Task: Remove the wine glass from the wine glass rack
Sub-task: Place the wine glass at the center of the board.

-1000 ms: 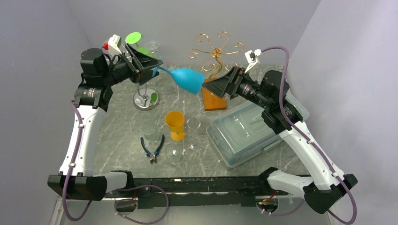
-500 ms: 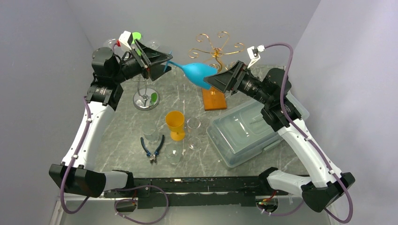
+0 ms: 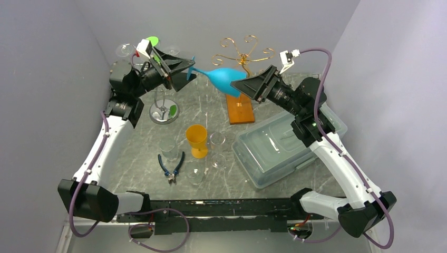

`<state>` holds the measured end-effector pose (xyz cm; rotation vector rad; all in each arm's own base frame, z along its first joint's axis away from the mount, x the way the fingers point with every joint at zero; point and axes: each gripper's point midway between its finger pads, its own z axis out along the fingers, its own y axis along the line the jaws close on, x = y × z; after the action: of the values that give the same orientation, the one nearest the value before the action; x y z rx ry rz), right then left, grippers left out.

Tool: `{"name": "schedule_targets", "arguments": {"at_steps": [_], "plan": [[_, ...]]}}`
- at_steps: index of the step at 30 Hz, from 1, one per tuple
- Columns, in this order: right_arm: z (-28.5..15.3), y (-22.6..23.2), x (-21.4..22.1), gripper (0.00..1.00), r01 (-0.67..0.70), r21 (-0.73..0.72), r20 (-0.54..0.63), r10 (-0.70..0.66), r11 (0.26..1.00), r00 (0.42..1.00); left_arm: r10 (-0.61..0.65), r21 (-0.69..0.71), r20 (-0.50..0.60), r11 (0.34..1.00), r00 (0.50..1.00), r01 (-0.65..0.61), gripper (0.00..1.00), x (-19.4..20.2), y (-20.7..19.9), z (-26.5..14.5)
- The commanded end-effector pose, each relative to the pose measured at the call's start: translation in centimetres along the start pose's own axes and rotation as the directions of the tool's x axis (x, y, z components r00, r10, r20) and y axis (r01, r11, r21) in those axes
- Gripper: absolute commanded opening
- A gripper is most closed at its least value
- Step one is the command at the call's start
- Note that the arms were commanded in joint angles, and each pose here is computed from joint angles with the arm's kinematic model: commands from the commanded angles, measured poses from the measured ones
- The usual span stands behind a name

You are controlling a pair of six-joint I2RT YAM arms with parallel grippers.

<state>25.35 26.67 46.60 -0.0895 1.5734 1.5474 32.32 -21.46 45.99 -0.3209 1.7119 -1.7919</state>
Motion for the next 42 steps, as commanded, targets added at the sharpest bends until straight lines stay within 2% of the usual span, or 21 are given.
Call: {"name": "schedule_targets", "arguments": {"at_steps": [1,6,8,13,16,20,21,26,31,35,42], "plan": [[0.1,2.3,-1.4,0.58,0.016,-0.084,0.052,-0.012,0.996,0.999,0.063,0.098,0.004,0.993,0.998,-0.063,0.38,0.9,-3.3,-0.4],[0.1,2.2,-1.5,0.43,0.013,-0.077,0.054,-0.009,0.997,0.998,0.052,0.110,-0.010,0.993,0.999,-0.051,0.39,1.6,-3.1,-0.2],[0.1,2.2,-1.5,0.31,0.012,-0.073,0.055,-0.008,0.997,0.998,0.052,0.108,-0.013,0.993,0.999,-0.050,0.40,1.8,-2.9,-0.3],[0.1,1.9,-1.4,0.01,0.018,-0.052,0.043,-0.016,0.998,0.999,0.079,0.091,-0.020,0.993,0.997,-0.077,0.51,2.2,-2.6,-0.3],[-0.1,1.9,-1.4,0.00,0.030,-0.035,0.040,-0.029,0.999,0.999,0.108,0.053,-0.027,0.993,0.994,-0.106,0.68,2.5,-2.1,-0.4],[-0.5,1.7,-1.1,0.00,0.046,-0.002,0.018,-0.046,0.999,0.999,0.149,-0.042,-0.023,0.988,0.989,-0.150,0.96,2.8,-0.6,-1.0],[-0.6,1.7,-0.9,0.00,0.048,0.006,0.008,-0.048,0.999,0.999,0.169,-0.071,-0.018,0.983,0.986,-0.170,0.99,2.8,-0.2,-1.3],[-1.8,1.3,0.6,0.00,0.052,0.059,-0.066,-0.049,0.997,0.997,0.287,-0.252,0.002,0.927,0.958,-0.278,0.99,2.2,1.7,-3.0],[-3.9,1.4,2.6,0.00,0.076,0.117,-0.149,-0.059,0.990,0.987,0.435,-0.428,0.003,0.814,0.900,-0.392,1.00,0.9,3.0,-5.6],[-5.2,2.6,4.0,0.00,0.086,0.122,-0.219,-0.057,0.989,0.974,0.504,-0.506,-0.008,0.743,0.864,-0.438,0.99,0.3,3.2,-7.3],[-6.3,4.0,8.8,0.00,0.184,0.186,-0.450,-0.083,0.965,0.889,0.572,-0.591,-0.039,0.648,0.819,-0.481,0.99,-0.3,3.3,-9.5]]}}
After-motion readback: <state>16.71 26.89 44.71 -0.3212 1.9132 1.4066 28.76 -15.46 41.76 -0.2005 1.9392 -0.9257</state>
